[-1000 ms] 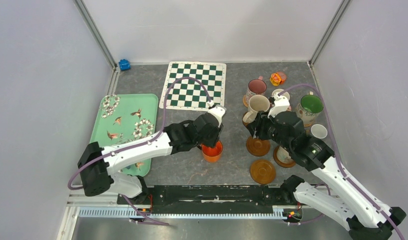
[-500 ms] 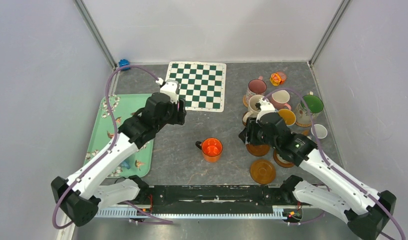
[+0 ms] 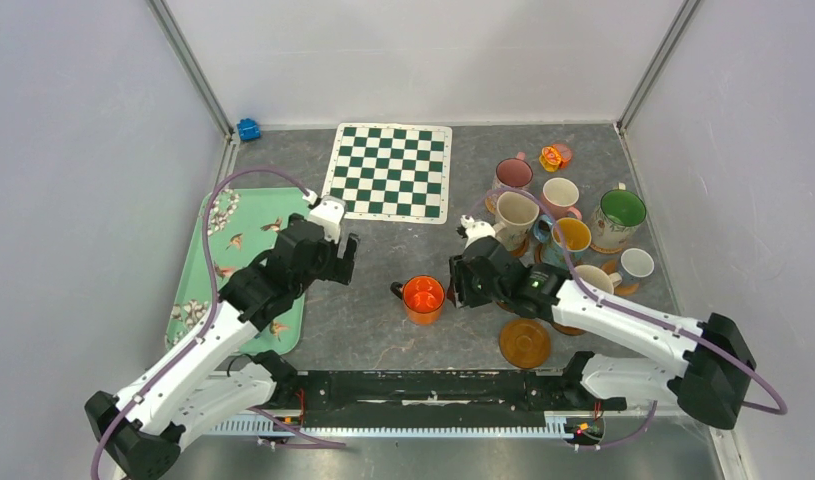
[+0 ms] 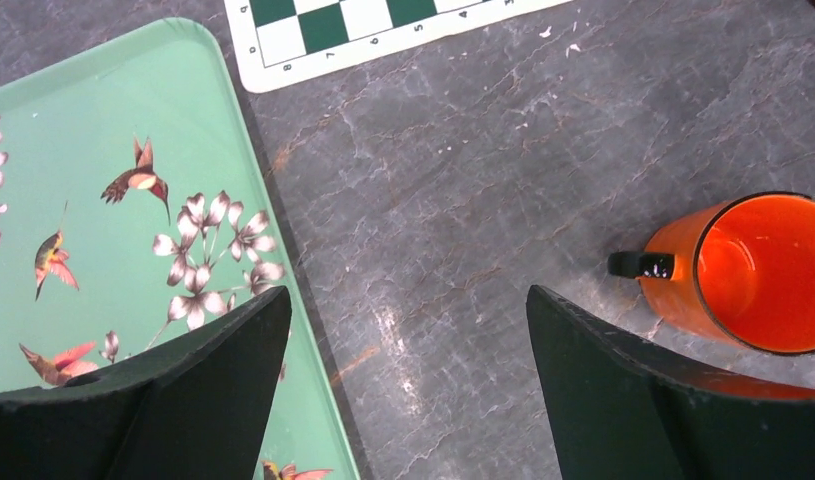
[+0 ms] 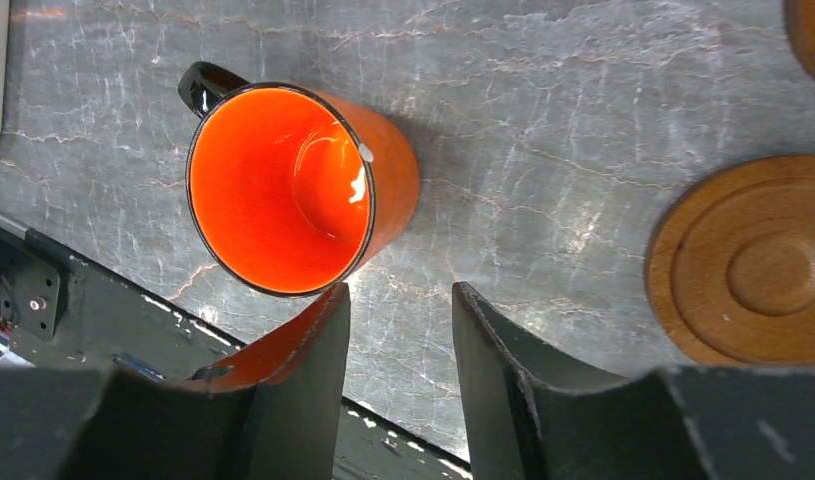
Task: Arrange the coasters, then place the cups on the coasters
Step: Pick up the cup at the center of the board.
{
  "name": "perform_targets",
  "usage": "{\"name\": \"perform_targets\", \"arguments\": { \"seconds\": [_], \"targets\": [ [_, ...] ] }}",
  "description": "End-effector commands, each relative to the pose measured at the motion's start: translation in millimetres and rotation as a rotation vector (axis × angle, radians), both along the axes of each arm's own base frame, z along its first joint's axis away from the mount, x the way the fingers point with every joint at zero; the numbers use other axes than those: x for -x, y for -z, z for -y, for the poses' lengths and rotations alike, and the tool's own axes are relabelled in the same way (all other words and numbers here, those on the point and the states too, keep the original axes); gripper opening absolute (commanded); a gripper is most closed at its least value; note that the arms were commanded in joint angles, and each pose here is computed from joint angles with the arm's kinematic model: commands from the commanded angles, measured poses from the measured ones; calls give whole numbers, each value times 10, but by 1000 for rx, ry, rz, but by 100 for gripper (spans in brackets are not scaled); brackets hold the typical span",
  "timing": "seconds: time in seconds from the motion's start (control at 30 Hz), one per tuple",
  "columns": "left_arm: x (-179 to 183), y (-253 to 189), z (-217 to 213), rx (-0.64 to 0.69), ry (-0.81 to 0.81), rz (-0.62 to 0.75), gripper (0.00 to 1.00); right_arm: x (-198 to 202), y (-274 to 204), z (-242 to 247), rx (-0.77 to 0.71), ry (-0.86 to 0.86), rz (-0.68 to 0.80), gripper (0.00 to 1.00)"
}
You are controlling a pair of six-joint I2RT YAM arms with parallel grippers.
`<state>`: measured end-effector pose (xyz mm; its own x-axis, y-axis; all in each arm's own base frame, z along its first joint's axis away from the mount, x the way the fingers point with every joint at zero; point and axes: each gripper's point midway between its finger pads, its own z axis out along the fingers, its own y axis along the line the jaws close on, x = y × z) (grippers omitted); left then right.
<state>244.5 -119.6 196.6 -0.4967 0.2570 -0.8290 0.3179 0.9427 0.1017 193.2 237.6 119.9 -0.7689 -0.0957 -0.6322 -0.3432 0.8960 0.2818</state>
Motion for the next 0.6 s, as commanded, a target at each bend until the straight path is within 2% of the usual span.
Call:
{"name": "perform_targets", "arguments": {
  "seconds": [0.0, 0.4, 0.57],
  "targets": [
    [21, -41, -121, -31, 1, 67, 94, -75, -117, -244, -71, 4, 37, 44],
    [47, -22, -80, -9, 19, 58, 97, -118, 150, -374, -8, -14, -3, 44],
    [53, -20, -73, -5, 22, 58, 99, -162, 195, -414, 8, -18, -5, 38]
  ]
}}
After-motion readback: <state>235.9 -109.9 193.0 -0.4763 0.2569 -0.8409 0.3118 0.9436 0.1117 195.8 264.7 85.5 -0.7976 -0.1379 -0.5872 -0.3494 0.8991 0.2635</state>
